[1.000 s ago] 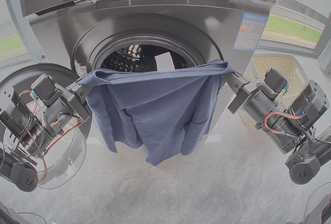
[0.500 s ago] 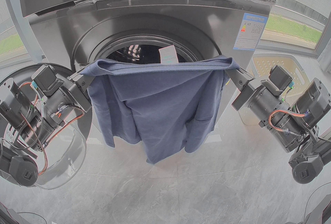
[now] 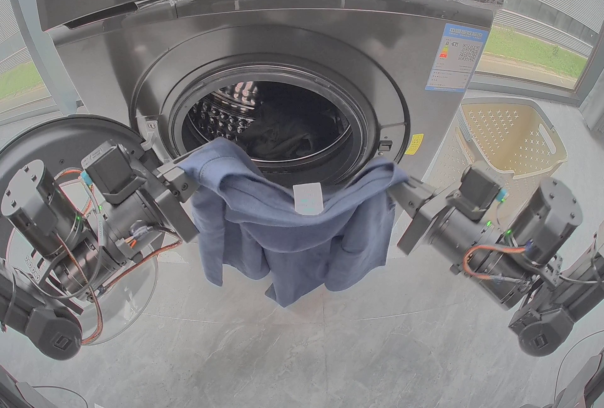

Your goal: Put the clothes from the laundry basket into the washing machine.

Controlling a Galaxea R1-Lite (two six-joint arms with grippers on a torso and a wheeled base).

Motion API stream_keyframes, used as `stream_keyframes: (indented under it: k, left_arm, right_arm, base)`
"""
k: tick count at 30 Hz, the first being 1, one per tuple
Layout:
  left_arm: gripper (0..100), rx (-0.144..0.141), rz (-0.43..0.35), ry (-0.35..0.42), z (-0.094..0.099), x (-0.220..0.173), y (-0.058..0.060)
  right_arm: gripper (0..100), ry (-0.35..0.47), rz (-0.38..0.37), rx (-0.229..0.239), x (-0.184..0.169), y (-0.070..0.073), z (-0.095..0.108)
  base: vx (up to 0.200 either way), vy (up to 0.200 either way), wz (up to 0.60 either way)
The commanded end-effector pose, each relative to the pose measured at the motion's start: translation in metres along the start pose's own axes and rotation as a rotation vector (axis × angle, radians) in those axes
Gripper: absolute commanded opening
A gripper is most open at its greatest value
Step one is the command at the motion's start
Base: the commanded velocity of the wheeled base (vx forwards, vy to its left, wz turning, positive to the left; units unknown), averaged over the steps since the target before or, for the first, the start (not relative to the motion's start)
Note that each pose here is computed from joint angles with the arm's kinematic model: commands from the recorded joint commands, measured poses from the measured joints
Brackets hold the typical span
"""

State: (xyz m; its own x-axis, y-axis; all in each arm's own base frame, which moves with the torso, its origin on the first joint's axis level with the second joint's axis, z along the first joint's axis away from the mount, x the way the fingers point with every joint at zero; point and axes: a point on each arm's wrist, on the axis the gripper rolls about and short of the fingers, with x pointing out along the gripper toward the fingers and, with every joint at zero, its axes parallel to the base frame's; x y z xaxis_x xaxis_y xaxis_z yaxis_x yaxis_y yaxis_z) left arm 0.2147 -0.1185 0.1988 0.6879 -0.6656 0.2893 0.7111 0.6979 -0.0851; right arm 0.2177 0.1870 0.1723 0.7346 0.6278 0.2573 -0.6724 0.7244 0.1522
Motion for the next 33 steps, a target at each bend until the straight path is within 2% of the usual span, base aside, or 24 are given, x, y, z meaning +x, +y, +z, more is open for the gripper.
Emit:
stream_keyframes:
  k: [1, 5, 6, 12, 18, 26, 33]
  left_arm:
    - [0, -0.015, -0.018, 0.042, -0.015, 0.006, -0.002]
    - [0, -0.015, -0.018, 0.043, -0.016, 0.007, -0.002]
    - [0, -0.015, -0.02, 0.042, -0.016, 0.007, -0.002]
    - [0, -0.01, -0.031, 0.014, -0.011, 0.008, -0.004]
    - [0, -0.01, -0.043, 0.001, -0.009, 0.008, -0.007]
    - [0, -0.006, -0.071, -0.03, -0.005, 0.008, -0.014]
    - [0, -0.006, -0.093, -0.048, 0.002, 0.005, -0.018]
  right_arm:
    - [0, 0.168, 0.016, 0.009, 0.007, 0.004, -0.052]
    - [0, 0.198, 0.04, 0.015, 0.012, 0.012, -0.066]
    - [100, 0.219, 0.042, 0.015, 0.014, 0.013, -0.074]
    - [100, 0.299, 0.056, 0.015, 0.012, 0.019, -0.099]
    - [100, 0.318, 0.065, 0.007, 0.02, 0.021, -0.114]
    - [100, 0.348, 0.06, -0.002, 0.034, 0.018, -0.143]
    - [100, 0.314, 0.033, -0.016, 0.052, 0.005, -0.154]
  base:
    - [0.0, 0.0, 0.0]
    - [0.0, 0.0, 0.0]
    - [0.0, 0.0, 0.0]
    - [0.0, 0.0, 0.0]
    - [0.0, 0.0, 0.0]
    - [0.0, 0.0, 0.0]
    - [0.0, 0.0, 0.0]
